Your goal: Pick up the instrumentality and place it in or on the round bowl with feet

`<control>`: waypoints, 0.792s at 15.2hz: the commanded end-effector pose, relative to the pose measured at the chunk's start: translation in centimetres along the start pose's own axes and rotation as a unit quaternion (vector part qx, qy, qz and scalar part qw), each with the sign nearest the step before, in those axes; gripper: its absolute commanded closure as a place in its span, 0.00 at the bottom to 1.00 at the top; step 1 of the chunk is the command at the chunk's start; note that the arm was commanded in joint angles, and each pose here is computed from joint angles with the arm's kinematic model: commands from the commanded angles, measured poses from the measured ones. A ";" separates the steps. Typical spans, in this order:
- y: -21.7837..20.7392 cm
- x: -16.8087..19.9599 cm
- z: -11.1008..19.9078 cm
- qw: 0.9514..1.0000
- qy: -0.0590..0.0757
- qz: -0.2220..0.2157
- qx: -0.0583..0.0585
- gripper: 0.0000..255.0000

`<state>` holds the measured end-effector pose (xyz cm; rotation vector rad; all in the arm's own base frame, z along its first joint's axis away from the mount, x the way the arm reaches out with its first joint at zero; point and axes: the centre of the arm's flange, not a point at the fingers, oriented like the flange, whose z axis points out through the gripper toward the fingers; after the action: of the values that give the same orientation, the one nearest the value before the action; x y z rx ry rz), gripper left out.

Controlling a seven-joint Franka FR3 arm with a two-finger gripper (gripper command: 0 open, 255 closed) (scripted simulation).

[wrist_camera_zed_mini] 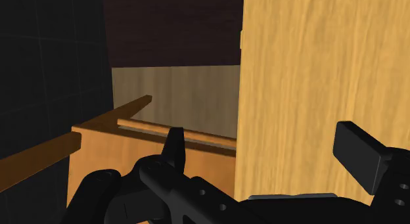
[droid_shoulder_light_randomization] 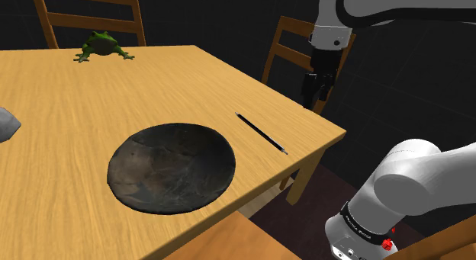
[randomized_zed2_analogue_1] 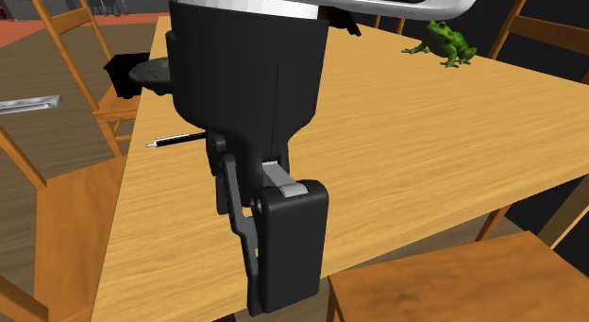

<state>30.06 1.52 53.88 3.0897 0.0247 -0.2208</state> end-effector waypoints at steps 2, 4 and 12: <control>-1.2 -0.5 -0.1 1.000 0.003 0.003 0.003 0.00; -3.5 -1.6 -0.3 1.000 0.009 0.008 0.008 0.00; -12.9 -5.5 -1.2 0.999 0.033 0.030 0.029 0.00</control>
<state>25.01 12.92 55.00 3.1427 -0.0601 -0.1261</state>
